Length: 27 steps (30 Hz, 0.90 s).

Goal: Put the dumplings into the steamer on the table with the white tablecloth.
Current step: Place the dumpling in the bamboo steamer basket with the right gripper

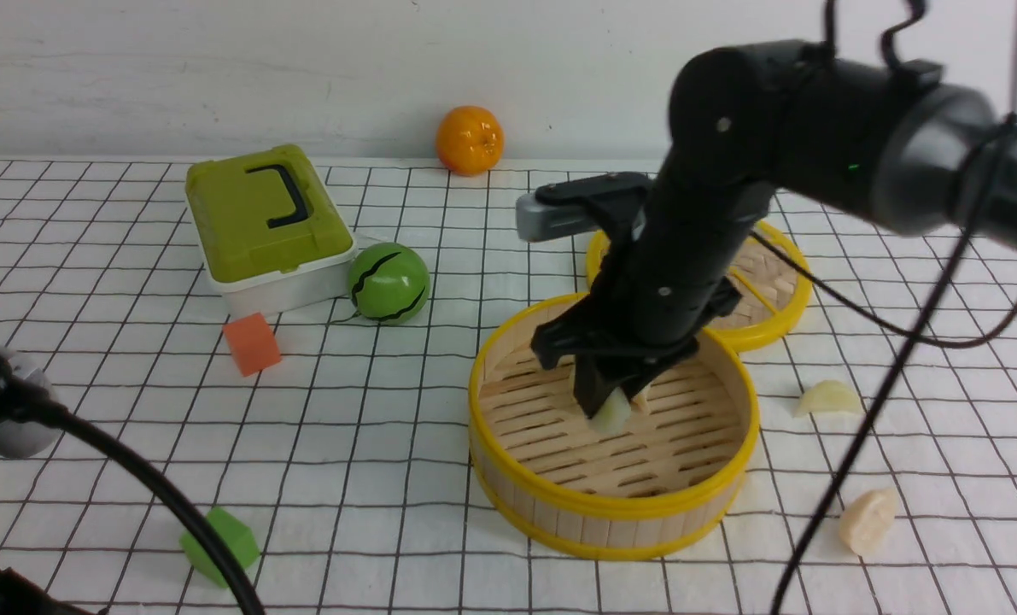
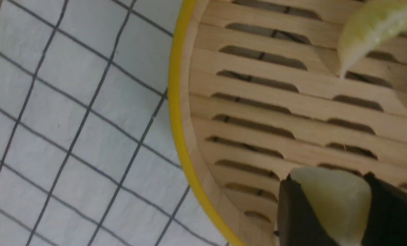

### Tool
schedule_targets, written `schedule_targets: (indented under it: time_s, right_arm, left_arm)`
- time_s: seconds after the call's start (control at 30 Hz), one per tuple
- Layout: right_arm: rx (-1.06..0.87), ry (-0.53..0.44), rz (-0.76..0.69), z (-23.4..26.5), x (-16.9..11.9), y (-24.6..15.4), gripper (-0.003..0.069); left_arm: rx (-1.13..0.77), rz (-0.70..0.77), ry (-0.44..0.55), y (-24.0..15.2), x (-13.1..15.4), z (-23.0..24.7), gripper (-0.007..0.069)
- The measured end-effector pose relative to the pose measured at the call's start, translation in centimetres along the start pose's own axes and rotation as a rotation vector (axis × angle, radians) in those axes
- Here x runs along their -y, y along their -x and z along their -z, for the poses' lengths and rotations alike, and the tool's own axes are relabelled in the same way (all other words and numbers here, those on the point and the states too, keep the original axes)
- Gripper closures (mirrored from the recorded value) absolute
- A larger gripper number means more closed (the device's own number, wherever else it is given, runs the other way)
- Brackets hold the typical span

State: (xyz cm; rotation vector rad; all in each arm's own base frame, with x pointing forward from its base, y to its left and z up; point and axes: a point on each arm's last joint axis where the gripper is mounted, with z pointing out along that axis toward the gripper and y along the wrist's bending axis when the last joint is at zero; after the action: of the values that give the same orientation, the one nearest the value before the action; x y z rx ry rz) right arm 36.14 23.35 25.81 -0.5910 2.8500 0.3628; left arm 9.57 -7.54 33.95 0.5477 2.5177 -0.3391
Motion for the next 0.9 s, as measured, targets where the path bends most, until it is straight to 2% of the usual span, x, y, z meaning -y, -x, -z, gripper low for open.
schedule_targets:
  time_s: [0.2,0.43,0.67,0.77,0.9]
  right_arm:
    - [-0.02,-0.063,-0.047,-5.1,0.3,1.7,0.0421]
    - [-0.043,-0.069,-0.059,-6.3,0.5,1.7,0.0419]
    - [-0.074,-0.042,-0.031,-4.5,-0.1,1.7,0.0192]
    - [-0.053,-0.041,0.026,-2.1,-0.4,1.6,0.0141]
    - [0.02,-0.076,0.093,2.6,-0.6,0.6,0.0126]
  left_arm:
    - [-0.015,0.0,0.004,-0.1,0.0,0.0,0.0553]
    - [-0.016,0.0,0.004,-0.1,0.0,0.0,0.0552]
    - [-0.011,-0.003,0.009,-0.1,-0.1,0.0,0.0547]
    - [-0.01,-0.004,0.009,-0.1,-0.1,0.0,0.0543]
    - [-0.005,-0.004,0.008,0.0,-0.1,0.0,0.054]
